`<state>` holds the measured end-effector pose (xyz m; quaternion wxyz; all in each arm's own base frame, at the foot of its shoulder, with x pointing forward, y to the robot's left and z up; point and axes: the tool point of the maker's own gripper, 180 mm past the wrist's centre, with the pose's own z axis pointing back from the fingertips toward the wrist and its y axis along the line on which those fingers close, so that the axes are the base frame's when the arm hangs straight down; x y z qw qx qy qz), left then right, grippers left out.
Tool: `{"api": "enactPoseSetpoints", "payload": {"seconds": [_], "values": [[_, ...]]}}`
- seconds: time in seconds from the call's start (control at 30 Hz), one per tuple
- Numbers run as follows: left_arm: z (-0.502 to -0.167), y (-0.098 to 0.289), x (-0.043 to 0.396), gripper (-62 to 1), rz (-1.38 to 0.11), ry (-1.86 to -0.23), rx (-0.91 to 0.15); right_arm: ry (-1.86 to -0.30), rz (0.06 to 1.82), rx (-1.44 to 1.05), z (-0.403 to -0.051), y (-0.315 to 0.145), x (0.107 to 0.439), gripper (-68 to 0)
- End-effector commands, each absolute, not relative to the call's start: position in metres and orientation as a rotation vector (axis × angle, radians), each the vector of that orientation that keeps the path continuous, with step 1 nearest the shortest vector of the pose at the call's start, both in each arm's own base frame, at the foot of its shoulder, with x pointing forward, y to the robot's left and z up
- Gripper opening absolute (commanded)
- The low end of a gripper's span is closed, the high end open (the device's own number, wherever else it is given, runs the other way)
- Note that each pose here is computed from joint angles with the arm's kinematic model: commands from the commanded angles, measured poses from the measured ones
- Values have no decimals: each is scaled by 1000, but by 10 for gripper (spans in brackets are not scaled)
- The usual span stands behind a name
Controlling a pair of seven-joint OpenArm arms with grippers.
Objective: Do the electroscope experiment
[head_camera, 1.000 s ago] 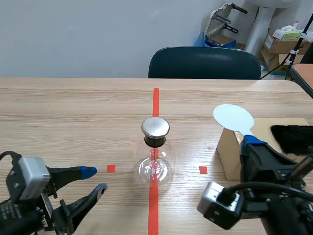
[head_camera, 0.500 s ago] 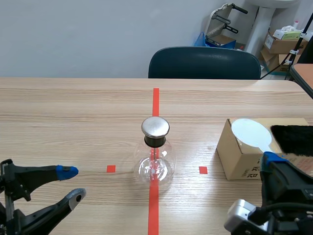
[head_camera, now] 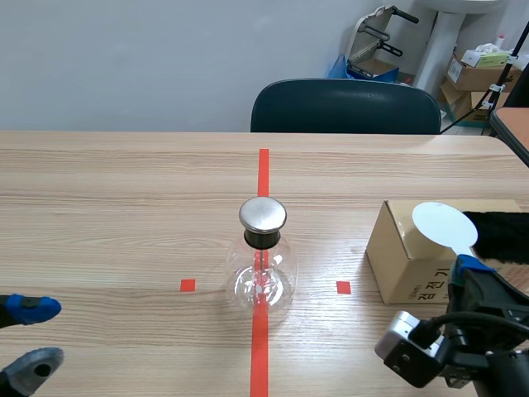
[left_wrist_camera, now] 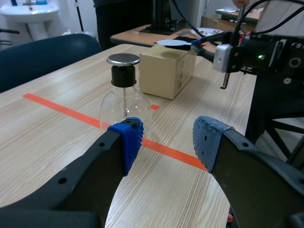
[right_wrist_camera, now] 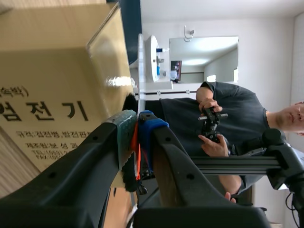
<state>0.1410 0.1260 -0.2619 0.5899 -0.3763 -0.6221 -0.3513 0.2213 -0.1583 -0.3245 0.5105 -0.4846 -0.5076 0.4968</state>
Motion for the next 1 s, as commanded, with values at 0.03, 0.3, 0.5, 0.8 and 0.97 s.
{"api": "enactPoseSetpoints", "payload": {"seconds": [0.03,0.3,0.5,0.8,0.97], "values": [[-255,127,137,-334,-805,-1462,-901,-1248,1177,-1236,-315,-160,227,-665],[-259,137,125,-334,-817,-1401,-899,-1204,1144,-1253,-318,-165,237,-665],[-258,141,123,-334,-828,-1389,-895,-1163,1153,-1222,-326,-165,240,-665],[-258,140,123,-334,-828,-1389,-895,-1186,1137,-1182,-328,-154,243,-667],[-259,141,123,-334,-830,-1388,-893,-1189,1130,-1174,-328,-153,243,-667]]}}
